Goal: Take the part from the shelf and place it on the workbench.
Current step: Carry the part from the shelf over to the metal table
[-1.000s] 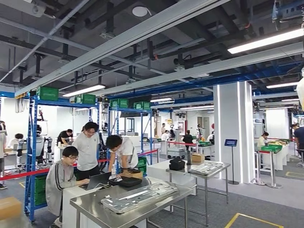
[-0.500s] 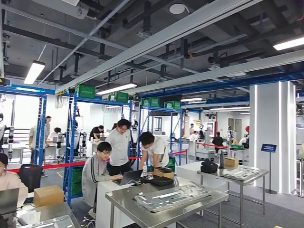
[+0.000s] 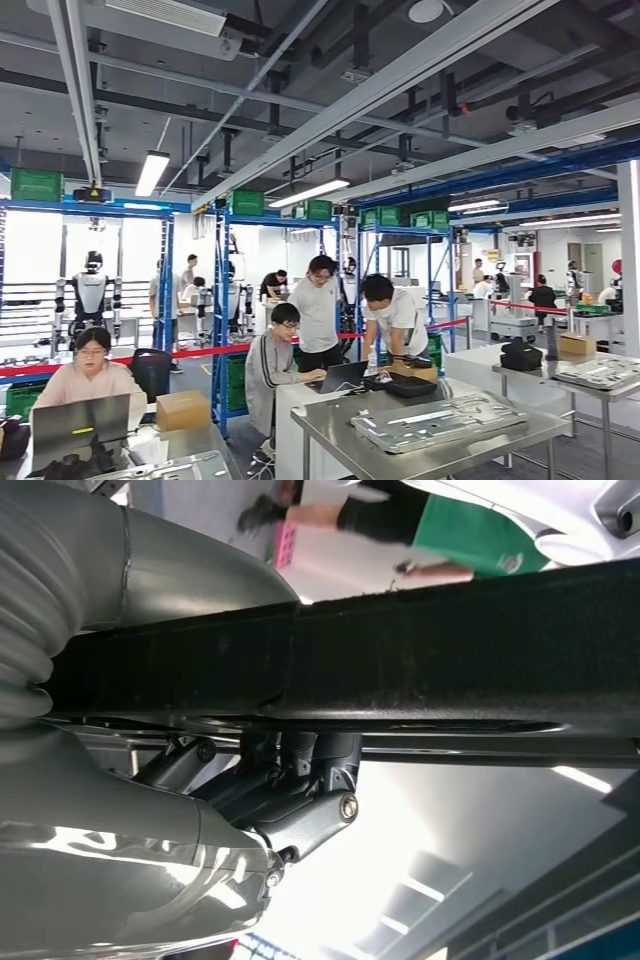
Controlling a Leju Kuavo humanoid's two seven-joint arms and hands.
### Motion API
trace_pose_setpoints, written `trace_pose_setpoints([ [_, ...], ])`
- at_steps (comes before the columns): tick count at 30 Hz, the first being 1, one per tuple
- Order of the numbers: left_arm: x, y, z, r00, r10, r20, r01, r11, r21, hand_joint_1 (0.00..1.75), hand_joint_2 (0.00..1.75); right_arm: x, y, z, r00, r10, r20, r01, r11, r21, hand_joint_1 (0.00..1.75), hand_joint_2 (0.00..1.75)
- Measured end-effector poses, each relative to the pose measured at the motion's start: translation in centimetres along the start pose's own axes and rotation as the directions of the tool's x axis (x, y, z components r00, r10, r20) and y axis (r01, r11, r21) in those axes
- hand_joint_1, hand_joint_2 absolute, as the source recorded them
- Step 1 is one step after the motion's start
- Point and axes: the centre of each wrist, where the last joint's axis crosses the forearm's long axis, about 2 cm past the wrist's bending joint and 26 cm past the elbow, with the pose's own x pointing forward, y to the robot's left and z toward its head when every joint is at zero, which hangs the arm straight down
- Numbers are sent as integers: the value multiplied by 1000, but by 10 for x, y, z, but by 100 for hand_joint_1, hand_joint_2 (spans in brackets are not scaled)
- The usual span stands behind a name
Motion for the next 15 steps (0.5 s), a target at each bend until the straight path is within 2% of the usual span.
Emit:
trace_pose_setpoints([
  [15, 1, -2, 0, 1000, 18, -22, -18, 1000, -1, 0, 175, -2, 0, -3, 1000, -15, 1, 15, 1000, -4, 175, 175],
])
